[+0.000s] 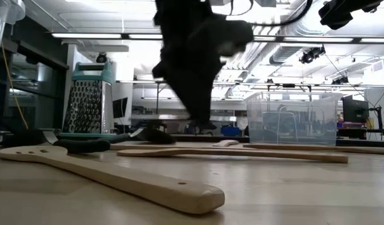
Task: Pick & Place Kitchen Items
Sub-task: Put the black knife into the transparent bin
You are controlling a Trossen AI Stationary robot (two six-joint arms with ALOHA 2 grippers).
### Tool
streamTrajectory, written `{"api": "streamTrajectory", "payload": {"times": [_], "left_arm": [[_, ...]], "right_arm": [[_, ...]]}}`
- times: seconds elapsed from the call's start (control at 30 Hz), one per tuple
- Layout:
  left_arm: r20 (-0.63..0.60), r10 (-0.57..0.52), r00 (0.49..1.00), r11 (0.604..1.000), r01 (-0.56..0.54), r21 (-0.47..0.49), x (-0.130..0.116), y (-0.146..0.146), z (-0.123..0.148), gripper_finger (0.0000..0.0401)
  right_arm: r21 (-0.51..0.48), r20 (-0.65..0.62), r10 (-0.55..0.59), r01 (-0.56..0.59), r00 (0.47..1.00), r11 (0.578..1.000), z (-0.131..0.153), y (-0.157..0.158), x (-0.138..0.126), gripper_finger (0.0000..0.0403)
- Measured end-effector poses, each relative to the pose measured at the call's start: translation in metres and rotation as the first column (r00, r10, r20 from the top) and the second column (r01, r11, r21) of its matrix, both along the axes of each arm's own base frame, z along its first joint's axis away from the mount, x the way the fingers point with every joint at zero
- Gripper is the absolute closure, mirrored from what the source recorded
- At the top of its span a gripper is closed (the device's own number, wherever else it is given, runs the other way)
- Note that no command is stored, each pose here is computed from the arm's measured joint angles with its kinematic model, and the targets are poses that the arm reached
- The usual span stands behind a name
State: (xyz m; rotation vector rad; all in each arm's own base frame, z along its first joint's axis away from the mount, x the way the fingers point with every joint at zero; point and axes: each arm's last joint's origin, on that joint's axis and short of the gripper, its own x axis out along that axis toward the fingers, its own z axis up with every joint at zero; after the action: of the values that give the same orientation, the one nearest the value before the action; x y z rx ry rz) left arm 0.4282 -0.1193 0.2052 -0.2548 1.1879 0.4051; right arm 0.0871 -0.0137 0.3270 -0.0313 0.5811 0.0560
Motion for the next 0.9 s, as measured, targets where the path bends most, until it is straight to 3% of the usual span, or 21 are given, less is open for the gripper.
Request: {"api": "streamTrajectory", "payload": {"times": [0.2, 0.6, 0.73, 0.9], "left_arm": [[0.06, -0.008, 0.998, 0.995, 0.001, 0.103, 0.012, 0.029, 0.048, 0.0376], [0.31, -0.069, 0.948, 0.959, -0.022, 0.281, 0.026, 0.115, 0.152, 0.0376], [0.398, -0.099, 0.912, 0.954, -0.026, 0.298, 0.023, 0.138, 0.172, 0.0376], [0.524, -0.179, 0.832, 0.947, 0.001, 0.322, 0.03, 0.159, 0.189, 0.0376]], "right_arm": [[-0.013, 0.0, 0.004, -0.004, 1.0, 1.0, 0.0, 0.0, 0.0, 0.0227], [-0.044, 0.002, -0.02, 0.02, 1.0, 0.999, 0.0, -0.001, 0.0, 0.0227], [-0.008, 0.053, -0.07, 0.07, 0.996, 0.997, 0.005, -0.003, 0.006, 0.0227], [-0.005, 0.126, -0.081, 0.083, 0.989, 0.997, 0.011, -0.006, 0.019, 0.0227]]}}
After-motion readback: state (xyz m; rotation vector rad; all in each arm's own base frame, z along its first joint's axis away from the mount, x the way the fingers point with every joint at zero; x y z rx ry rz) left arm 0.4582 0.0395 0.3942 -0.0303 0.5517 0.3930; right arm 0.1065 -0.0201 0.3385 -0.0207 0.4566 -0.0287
